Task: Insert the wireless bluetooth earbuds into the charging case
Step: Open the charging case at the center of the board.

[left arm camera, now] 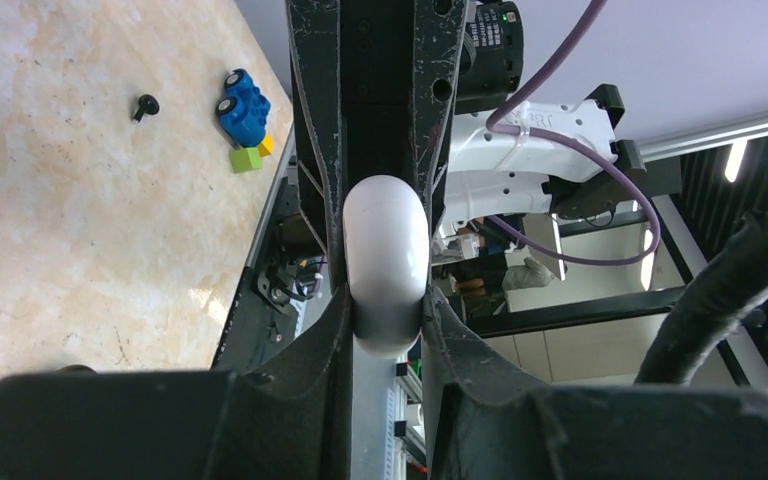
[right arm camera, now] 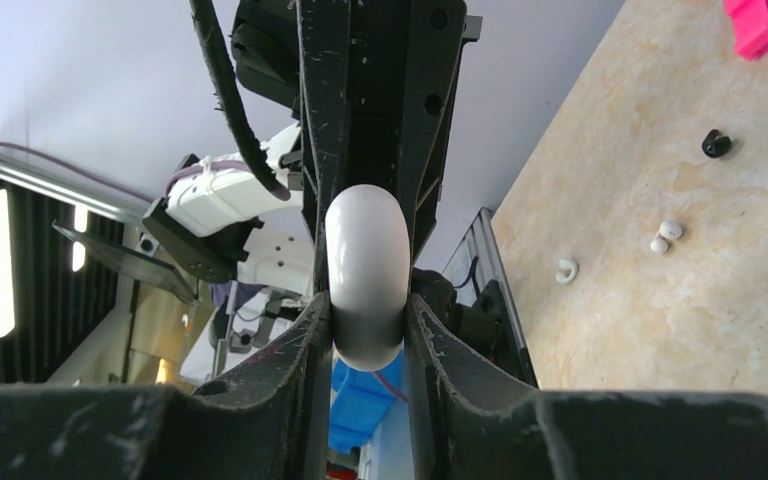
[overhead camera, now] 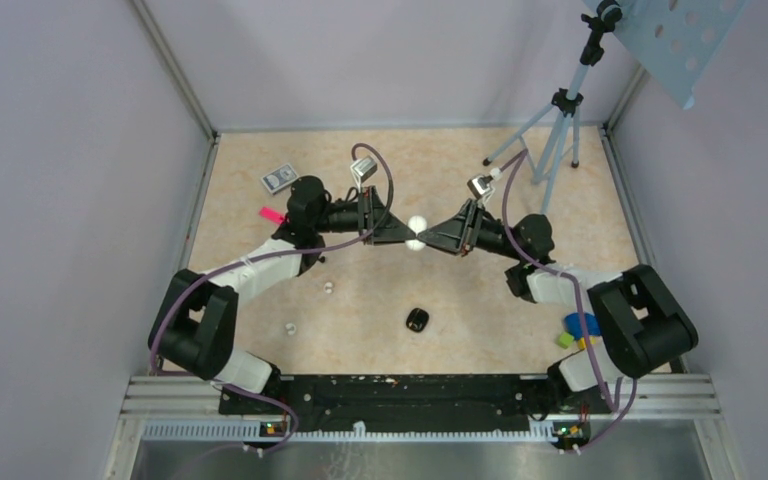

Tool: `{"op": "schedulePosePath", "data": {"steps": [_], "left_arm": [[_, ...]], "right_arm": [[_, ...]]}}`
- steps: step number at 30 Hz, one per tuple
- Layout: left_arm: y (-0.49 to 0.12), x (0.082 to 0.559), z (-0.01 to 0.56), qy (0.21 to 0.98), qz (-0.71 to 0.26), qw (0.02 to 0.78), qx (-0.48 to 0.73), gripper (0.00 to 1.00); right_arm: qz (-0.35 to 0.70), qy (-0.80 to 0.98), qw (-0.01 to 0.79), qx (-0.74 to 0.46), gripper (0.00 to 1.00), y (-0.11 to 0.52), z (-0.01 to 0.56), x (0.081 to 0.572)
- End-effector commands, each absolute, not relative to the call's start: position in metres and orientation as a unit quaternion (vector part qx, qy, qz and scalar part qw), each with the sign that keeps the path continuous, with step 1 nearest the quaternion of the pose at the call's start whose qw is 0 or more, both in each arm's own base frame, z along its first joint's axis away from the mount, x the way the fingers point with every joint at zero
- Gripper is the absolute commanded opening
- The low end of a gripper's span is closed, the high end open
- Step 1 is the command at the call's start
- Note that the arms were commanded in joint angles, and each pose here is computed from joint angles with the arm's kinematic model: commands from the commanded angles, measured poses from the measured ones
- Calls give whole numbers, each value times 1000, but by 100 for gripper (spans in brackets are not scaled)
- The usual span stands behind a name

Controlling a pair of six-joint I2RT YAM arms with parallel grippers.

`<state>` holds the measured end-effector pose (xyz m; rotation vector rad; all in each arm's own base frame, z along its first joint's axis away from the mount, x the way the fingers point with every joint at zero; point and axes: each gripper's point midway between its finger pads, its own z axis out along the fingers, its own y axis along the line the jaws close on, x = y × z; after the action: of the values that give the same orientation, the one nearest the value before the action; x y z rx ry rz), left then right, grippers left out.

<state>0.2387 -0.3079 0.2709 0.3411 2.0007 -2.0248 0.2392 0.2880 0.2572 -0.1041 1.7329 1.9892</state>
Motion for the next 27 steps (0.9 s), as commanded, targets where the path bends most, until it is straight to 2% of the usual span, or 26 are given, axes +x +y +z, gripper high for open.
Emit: {"op": "schedulePosePath", "data": {"steps": [1,4,12,27], "left_arm": [[-306,229,297,658,-722,167,138,0],[-304,227,299,657,-722,171,136,0],[-303,229,299,660,-719,178,126,0],[-298,232,304,657,-720,186,121,0]], "right_arm": [[740,624,238,-80,10,287,242,229],[758,602,239,-70,22,283,244,230],[765,595,240,-52,35,281,242,233],[690,674,259,-40,43,279,210,255]]}}
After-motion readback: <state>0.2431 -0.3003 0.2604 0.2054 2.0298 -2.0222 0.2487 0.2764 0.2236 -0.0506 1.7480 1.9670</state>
